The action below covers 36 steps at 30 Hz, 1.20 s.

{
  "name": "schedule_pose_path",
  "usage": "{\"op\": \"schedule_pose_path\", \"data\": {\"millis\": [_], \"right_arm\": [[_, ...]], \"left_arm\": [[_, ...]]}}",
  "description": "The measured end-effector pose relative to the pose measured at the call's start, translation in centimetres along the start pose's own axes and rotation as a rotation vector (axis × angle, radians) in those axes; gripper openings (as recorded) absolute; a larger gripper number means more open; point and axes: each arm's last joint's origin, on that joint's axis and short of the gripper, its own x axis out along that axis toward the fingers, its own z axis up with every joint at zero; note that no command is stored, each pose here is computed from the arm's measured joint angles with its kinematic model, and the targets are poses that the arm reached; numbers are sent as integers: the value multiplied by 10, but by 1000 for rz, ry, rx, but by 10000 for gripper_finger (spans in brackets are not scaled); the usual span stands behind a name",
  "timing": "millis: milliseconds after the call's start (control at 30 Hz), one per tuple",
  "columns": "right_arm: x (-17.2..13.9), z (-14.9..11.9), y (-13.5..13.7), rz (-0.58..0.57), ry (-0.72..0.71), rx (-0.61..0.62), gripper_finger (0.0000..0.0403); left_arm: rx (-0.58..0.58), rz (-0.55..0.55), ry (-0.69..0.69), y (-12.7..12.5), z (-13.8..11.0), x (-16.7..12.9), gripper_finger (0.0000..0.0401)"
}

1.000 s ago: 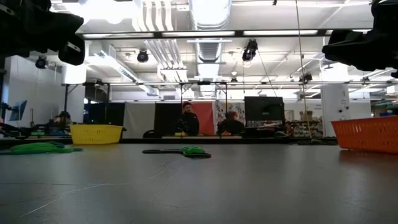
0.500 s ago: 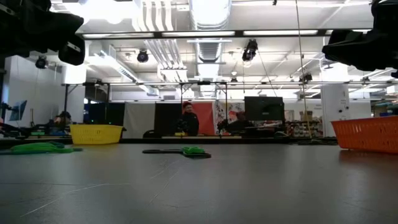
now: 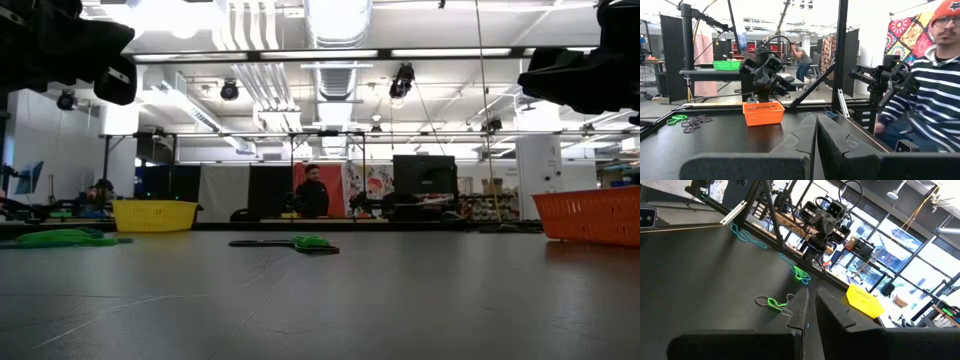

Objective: Sort rubber bands into baskets

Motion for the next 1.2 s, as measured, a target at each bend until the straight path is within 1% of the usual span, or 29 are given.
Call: {"op": "schedule_pose_path", "data": {"millis": [667,900,933,1100,1167,1200], "right_arm": [[0,0,0,0,0,0,29],[0,0,0,0,0,0,29],[0,0,0,0,0,0,29],[0,0,0,0,0,0,29],[0,0,0,0,0,0,29],[0,0,0,0,0,0,29]], "left_arm": [[1,0,-10,0,1,0,0],[18,22,-103,0,10,-1,0],[17,21,-128,0,12,-1,0],[-71,0,-296,-1,28,-4,0],[-76,31,-373,0,35,-6,0],[-95,62,-404,1,37,-6,0]]}}
